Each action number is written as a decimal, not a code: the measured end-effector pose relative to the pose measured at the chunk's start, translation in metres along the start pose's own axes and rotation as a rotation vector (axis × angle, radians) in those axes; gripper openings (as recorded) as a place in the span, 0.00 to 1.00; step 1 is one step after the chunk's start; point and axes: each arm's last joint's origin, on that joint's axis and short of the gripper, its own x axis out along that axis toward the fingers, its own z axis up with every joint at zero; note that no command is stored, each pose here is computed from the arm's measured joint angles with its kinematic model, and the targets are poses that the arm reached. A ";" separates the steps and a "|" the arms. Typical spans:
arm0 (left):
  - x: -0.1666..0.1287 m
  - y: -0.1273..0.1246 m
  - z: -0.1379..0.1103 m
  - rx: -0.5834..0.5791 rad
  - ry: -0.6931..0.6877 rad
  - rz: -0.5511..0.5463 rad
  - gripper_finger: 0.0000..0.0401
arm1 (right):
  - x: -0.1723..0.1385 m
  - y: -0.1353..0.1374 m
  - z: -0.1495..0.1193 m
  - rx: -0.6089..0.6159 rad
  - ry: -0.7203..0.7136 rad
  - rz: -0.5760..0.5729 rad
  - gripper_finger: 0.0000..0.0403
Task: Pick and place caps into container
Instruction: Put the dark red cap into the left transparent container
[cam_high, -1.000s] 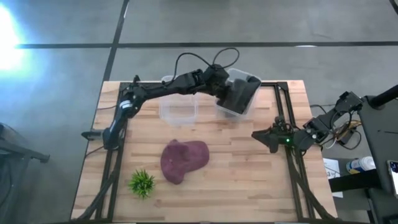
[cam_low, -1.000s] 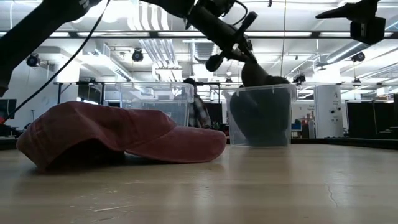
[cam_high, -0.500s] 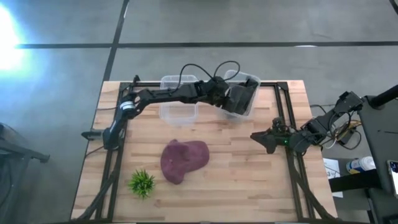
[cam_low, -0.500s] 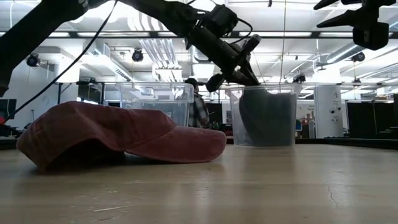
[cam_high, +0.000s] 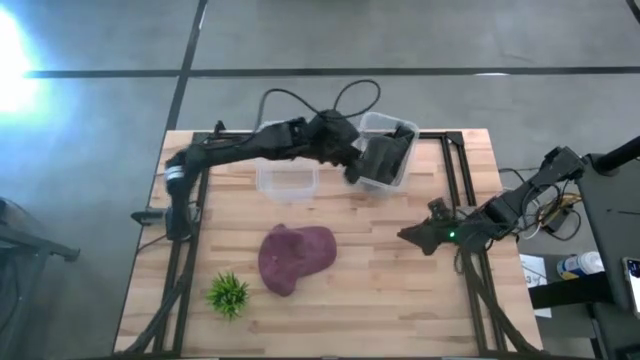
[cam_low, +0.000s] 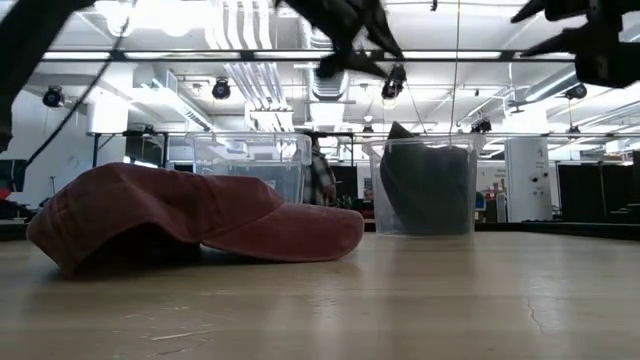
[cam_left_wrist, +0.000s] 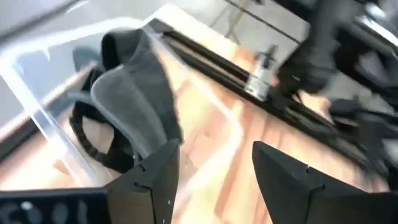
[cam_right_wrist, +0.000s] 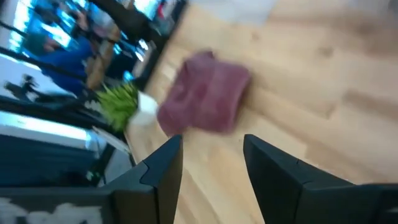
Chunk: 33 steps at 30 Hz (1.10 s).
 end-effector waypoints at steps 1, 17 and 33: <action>-0.013 -0.008 -0.002 0.048 0.013 -0.011 0.49 | 0.004 0.000 -0.004 0.007 0.027 -0.017 0.42; -0.114 -0.044 -0.158 0.011 0.404 -0.036 0.49 | 0.130 -0.041 -0.032 0.239 0.104 -0.045 0.46; -0.089 -0.016 -0.294 -0.345 0.442 -0.050 0.49 | 0.223 -0.062 -0.017 0.140 0.170 0.081 0.46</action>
